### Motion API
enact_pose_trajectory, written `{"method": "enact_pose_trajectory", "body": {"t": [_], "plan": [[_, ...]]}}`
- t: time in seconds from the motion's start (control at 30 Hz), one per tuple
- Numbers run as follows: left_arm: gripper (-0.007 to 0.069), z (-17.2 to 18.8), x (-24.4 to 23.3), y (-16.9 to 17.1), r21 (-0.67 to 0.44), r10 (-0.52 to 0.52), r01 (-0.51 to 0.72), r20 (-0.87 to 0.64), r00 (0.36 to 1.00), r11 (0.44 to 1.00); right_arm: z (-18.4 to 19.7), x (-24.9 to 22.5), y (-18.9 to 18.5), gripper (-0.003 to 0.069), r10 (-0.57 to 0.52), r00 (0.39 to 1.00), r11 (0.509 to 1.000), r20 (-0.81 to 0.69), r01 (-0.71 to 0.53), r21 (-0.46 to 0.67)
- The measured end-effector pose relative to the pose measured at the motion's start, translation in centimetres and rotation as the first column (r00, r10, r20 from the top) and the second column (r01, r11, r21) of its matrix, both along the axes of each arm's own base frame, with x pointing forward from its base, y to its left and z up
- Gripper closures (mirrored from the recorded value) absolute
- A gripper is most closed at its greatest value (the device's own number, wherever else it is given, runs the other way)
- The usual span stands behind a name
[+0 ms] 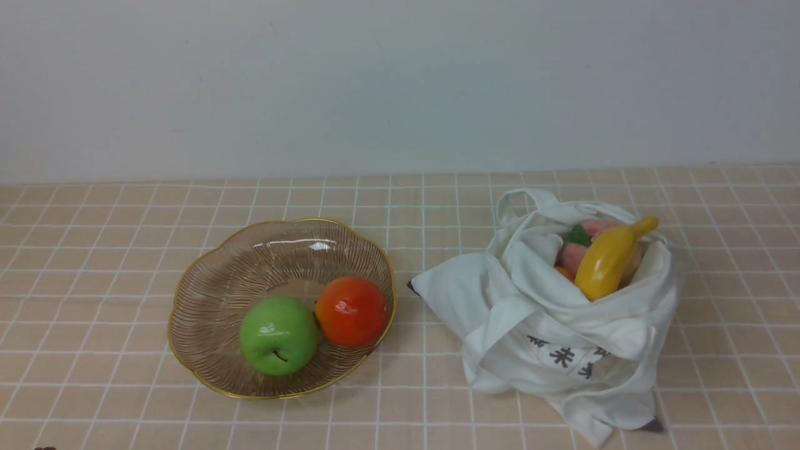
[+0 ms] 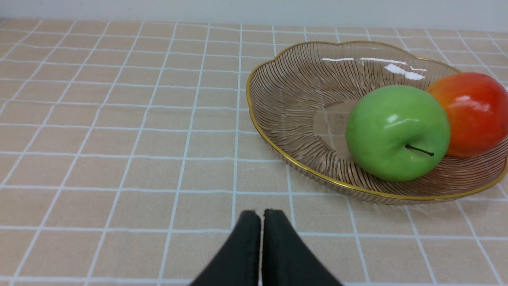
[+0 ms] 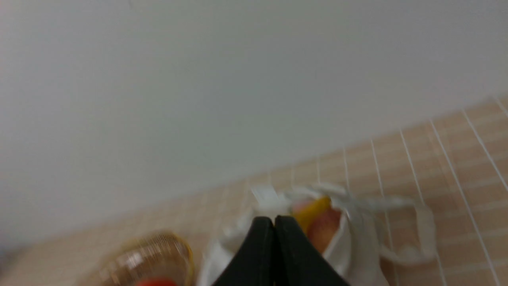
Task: Take the fruit out of the bag on the brown coffee tablecloth and place them on the plate.
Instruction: 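Reach into the bag and grasp the banana with the right gripper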
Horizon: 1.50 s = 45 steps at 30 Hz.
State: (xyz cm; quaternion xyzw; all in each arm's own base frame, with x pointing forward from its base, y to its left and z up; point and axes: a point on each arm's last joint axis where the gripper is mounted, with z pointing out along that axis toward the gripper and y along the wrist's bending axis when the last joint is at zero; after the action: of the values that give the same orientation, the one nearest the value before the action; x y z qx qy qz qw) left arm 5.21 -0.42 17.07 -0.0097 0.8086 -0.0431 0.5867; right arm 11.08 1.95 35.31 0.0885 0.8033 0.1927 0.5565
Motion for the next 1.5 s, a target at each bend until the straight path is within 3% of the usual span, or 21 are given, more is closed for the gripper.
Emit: {"method": "enact_pose_trajectory", "body": {"t": [0.1, 0.2, 0.47, 0.6, 0.67, 0.7, 0.77, 0.83, 0.9, 0.93, 1.0, 1.1, 1.2, 1.3, 1.4, 1.5], "plan": [[0.0633, 0.0, 0.0, 0.0, 0.000, 0.000, 0.000, 0.000, 1.000, 1.000, 0.0, 4.4, 0.5, 0.0671, 0.109, 0.963, 0.983, -0.246, -0.141, -0.118], [0.0633, 0.0, 0.0, 0.0, 0.000, 0.000, 0.000, 0.000, 1.000, 1.000, 0.3, 7.7, 1.0, 0.0671, 0.168, 0.922, 0.968, -0.349, -0.222, -0.120], [0.0633, 0.0, 0.0, 0.0, -0.001, 0.000, 0.000, 0.000, 1.000, 1.000, -1.1, 13.4, 3.3, 0.0662, 0.258, 0.854, 0.940, -0.451, -0.330, -0.086], [0.0633, 0.0, 0.0, 0.0, -0.002, 0.001, -0.001, 0.000, 1.000, 1.000, -2.5, 14.6, 4.9, 0.0614, 0.274, 0.835, 0.924, -0.476, -0.366, -0.110], [0.0633, 0.0, 0.0, 0.0, -0.002, 0.001, -0.001, 0.000, 1.000, 1.000, -3.7, 15.4, 5.6, 0.0531, 0.264, 0.819, 0.917, -0.510, -0.376, -0.130], [0.0633, 0.0, 0.0, 0.0, -0.002, 0.001, -0.001, 0.000, 1.000, 1.000, -3.7, 15.4, 5.6, 0.0523, 0.264, 0.819, 0.917, -0.510, -0.377, -0.130], [0.0633, 0.0, 0.0, 0.0, -0.002, 0.001, -0.001, 0.000, 1.000, 1.000, -5.0, 16.4, 5.9, 0.0405, 0.237, 0.802, 0.926, -0.548, -0.358, -0.123], [0.0633, 0.0, 0.0, 0.0, -0.002, 0.001, -0.001, 0.000, 1.000, 1.000, -5.5, 16.7, 5.9, 0.0362, 0.229, 0.797, 0.930, -0.558, -0.349, -0.118], [0.0633, 0.0, 0.0, 0.0, -0.002, 0.001, -0.001, 0.000, 1.000, 1.000, -6.8, 17.7, 6.0, 0.0249, 0.212, 0.785, 0.937, -0.582, -0.332, -0.106], [0.0633, 0.0, 0.0, 0.0, -0.002, 0.001, -0.001, 0.000, 1.000, 1.000, -6.9, 17.8, 6.1, 0.0249, 0.212, 0.785, 0.938, -0.582, -0.331, -0.106], [0.0633, 0.0, 0.0, 0.0, -0.002, 0.001, -0.001, 0.000, 1.000, 1.000, -8.0, 18.8, 6.3, 0.0162, 0.204, 0.787, 0.943, -0.583, -0.317, -0.098], [0.0633, 0.0, 0.0, 0.0, -0.002, 0.001, -0.001, 0.000, 1.000, 1.000, -8.6, 19.4, 6.5, 0.0134, 0.202, 0.792, 0.952, -0.576, -0.297, -0.075], [0.0633, 0.0, 0.0, 0.0, -0.002, 0.001, -0.001, 0.000, 1.000, 1.000, -9.1, 19.9, 6.7, 0.0132, 0.198, 0.797, 0.958, -0.570, -0.281, -0.060], [0.0633, 0.0, 0.0, 0.0, -0.002, 0.001, -0.001, 0.000, 1.000, 1.000, -9.2, 20.0, 6.7, 0.0193, 0.197, 0.800, 0.959, -0.567, -0.276, -0.057], [0.0633, 0.0, 0.0, 0.0, -0.002, 0.001, -0.001, 0.000, 1.000, 1.000, -9.2, 20.0, 6.8, 0.0349, 0.199, 0.799, 0.960, -0.567, -0.276, -0.053], [0.0633, 0.0, 0.0, 0.0, -0.002, 0.001, -0.001, 0.000, 1.000, 1.000, -9.1, 20.1, 6.7, 0.0343, 0.196, 0.801, 0.958, -0.566, -0.280, -0.063]]}}
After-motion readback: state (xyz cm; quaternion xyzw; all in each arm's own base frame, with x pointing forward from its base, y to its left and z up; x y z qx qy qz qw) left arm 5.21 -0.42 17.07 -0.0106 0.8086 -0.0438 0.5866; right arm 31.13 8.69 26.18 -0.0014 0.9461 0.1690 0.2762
